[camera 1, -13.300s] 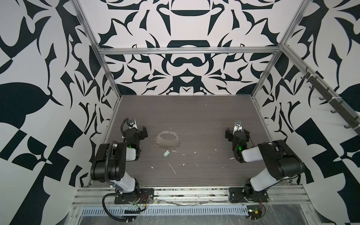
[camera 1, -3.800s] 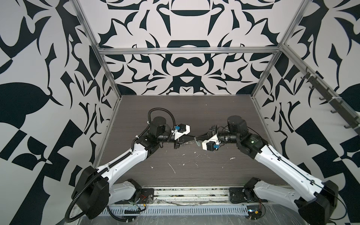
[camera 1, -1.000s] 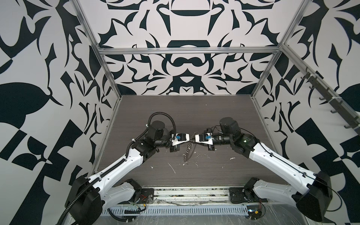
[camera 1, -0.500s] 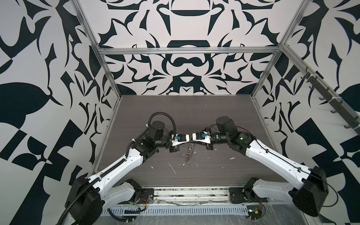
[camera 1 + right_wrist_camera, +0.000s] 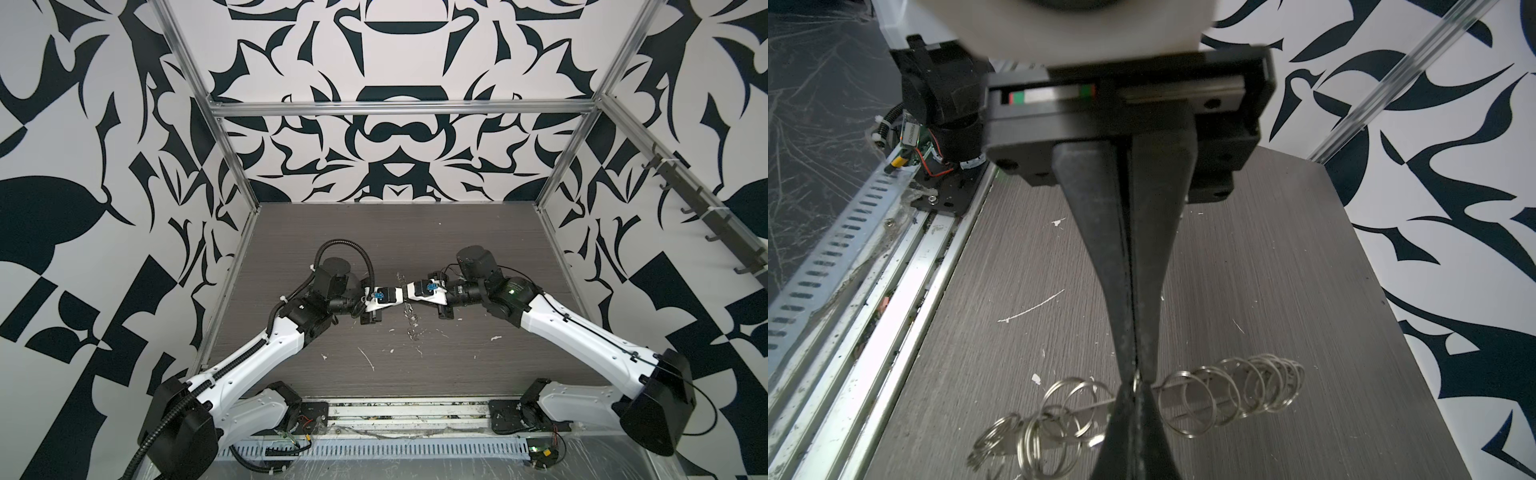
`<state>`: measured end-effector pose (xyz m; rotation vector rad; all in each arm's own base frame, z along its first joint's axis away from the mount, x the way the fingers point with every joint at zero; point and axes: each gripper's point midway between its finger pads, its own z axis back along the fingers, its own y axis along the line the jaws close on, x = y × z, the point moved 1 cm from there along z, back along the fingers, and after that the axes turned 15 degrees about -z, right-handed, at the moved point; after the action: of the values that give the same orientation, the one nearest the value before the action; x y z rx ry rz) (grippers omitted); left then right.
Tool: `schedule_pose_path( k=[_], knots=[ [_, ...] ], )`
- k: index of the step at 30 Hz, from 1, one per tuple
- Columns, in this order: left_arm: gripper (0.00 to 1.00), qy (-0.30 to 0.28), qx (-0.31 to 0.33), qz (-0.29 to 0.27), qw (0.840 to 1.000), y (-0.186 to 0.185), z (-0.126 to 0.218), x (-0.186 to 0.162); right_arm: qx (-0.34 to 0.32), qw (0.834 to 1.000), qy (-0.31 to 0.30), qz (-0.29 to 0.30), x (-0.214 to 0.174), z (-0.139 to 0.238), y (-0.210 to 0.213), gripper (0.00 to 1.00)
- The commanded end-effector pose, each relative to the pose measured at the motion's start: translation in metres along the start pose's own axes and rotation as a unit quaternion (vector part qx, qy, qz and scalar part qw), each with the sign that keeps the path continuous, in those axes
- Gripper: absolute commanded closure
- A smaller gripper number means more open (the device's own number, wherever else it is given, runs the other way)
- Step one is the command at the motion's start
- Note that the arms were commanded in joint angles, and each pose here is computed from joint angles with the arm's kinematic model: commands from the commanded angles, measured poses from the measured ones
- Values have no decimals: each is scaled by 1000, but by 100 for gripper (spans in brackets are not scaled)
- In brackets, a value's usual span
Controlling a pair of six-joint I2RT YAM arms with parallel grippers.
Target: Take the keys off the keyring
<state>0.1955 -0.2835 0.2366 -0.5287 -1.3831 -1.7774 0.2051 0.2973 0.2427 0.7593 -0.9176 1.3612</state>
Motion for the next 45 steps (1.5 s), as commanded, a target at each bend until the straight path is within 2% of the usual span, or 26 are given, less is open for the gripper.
schedule_pose_path(
  k=[1,5,6,7,10,12,21,28,33,45],
  knots=[
    [100,-27,4,-25,999,4,6,16,-10,1000,-5,16,13,4,-3,100],
    [100,-29,6,-8,1000,5,4,16,-13,999,-43,16,27,7,-3,100],
    [89,-29,9,-3,1000,6,3,15,-11,998,-55,18,30,7,-2,100],
    [84,-31,11,0,999,7,3,15,-10,998,-64,20,32,8,-1,100],
    [74,-32,23,11,999,9,4,14,-8,997,-78,26,36,10,1,100],
    [72,-34,32,19,999,11,7,12,-10,996,-85,31,38,11,2,100],
    [75,-98,74,60,991,30,32,14,-14,991,-128,42,47,18,5,100],
    [75,-128,50,62,989,28,33,23,-10,987,-153,47,54,22,7,100],
    [76,-136,38,57,988,27,31,24,-13,986,-159,50,58,22,4,100],
    [74,-145,61,64,986,30,41,27,-28,984,-166,55,56,30,1,100]
  ],
)
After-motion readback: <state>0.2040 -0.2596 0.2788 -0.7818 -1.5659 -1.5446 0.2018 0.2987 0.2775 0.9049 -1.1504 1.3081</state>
